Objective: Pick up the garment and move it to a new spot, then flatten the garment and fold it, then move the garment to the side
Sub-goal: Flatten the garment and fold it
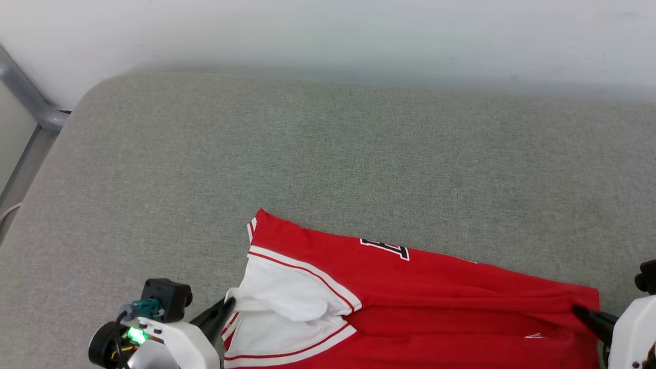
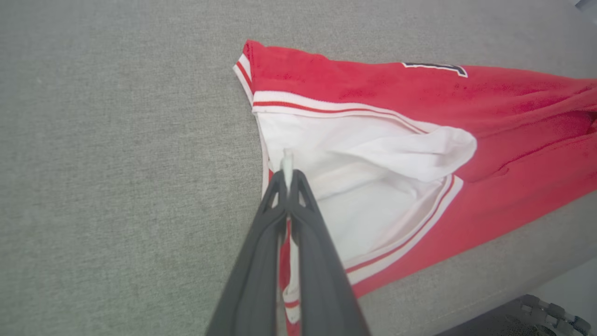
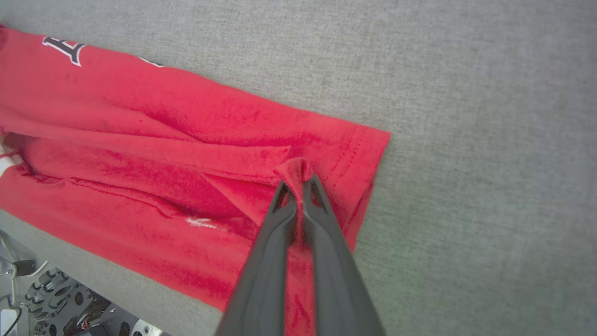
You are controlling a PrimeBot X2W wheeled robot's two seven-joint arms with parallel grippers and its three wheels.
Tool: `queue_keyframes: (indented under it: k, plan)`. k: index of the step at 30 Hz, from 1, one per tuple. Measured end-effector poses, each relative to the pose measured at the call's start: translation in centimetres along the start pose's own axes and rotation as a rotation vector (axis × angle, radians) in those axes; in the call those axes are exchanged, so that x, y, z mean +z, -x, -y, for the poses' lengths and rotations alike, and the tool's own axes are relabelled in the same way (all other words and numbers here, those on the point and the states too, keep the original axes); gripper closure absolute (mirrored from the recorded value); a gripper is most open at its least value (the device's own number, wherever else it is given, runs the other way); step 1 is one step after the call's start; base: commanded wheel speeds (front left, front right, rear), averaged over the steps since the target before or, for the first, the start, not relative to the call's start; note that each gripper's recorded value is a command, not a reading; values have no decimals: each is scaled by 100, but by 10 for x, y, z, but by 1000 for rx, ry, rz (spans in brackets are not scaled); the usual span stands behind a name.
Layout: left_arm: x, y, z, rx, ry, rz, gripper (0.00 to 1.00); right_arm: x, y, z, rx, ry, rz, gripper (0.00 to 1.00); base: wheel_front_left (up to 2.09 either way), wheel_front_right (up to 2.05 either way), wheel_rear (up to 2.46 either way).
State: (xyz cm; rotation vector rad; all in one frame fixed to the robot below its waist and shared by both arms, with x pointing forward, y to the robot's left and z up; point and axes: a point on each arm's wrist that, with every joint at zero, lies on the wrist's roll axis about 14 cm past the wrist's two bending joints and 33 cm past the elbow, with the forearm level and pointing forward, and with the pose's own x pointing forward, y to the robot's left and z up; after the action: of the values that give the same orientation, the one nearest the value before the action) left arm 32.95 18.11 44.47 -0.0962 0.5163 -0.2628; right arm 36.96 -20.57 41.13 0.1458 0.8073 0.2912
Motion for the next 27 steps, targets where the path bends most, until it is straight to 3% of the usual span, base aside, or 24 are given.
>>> queue_keyframes:
  k: [13, 14, 15, 16, 17, 27]
  plan:
    - [-47, -7, 2, -8, -16, -139, 100, -22, 2, 2, 10, 180, -101, 100, 0, 0, 0]
    - [-49, -8, 2, -7, -21, -141, 91, -23, 1, 1, 12, 199, -106, 98, 0, 0, 0]
    - [-49, -8, 2, -6, -22, -142, 78, -26, 1, 1, 15, 213, -116, 61, 0, 0, 0]
    - [-49, -9, 3, -6, -24, -139, 20, -29, 1, 1, 18, 223, -124, 0, 0, 0, 0]
    - [-49, -9, 4, -6, -27, -133, 0, -31, 1, 0, 20, 230, -131, 0, 0, 0, 0]
    - [-19, -3, 1, 39, -13, 27, 0, -15, 17, -4, 34, 226, -78, 0, 0, 0, 0]
